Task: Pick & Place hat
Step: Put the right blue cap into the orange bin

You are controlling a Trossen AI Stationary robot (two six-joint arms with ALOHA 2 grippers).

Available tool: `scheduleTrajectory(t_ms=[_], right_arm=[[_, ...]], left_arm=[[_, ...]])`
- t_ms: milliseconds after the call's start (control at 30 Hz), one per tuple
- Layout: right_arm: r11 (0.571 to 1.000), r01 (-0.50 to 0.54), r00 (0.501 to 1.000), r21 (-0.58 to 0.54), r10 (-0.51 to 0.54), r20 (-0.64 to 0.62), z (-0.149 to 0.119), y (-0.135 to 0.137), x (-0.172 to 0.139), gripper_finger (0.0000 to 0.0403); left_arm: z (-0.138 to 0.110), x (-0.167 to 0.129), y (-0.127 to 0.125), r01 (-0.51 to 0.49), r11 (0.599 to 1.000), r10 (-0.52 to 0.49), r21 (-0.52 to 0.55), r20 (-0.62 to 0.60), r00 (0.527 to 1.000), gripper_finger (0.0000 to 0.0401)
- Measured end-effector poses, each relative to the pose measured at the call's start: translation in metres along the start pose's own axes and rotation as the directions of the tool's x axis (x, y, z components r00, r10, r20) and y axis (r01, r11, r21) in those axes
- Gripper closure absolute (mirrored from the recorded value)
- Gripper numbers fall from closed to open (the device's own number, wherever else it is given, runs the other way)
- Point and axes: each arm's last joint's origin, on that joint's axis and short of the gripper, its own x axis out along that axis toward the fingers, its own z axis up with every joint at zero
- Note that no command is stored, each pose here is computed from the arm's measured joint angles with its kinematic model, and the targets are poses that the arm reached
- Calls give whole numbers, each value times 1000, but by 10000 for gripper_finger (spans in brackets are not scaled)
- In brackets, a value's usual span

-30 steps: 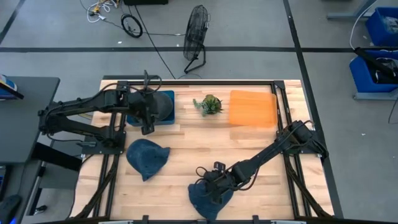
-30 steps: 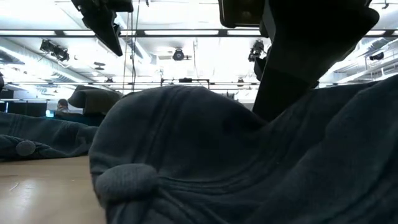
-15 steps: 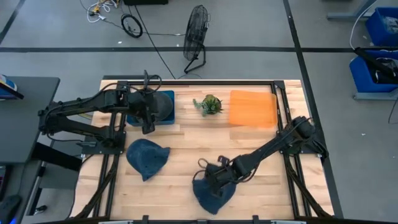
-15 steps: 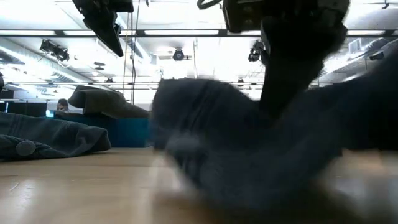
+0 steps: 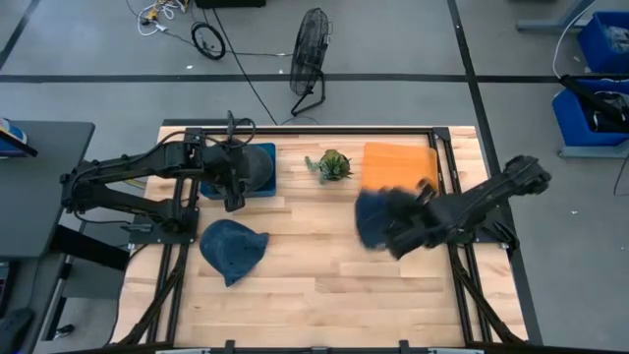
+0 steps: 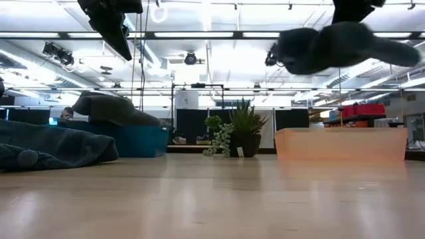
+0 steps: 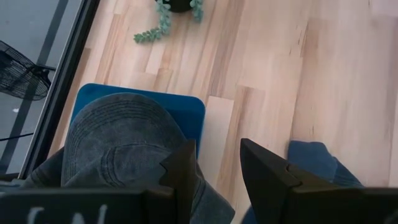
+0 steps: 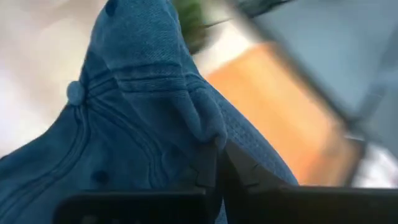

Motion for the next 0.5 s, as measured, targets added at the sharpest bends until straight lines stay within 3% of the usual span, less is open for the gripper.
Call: scheduleTrajectory(t_ms=[100,200,500], right_arm=[[991,92,990,99,-101,94,8,-24,4,396],[991,113,980,65,-122,157,13,-37,18,396],[918,350,936,189,-351,-30,1,-80,88,397]], left_arm=[[0,0,0,0,1000,0,0,0,1000,273],[0,0,0,0,1000,0,0,0,1000,273],[0,0,0,0,1000,0,1,-1,1000,273]])
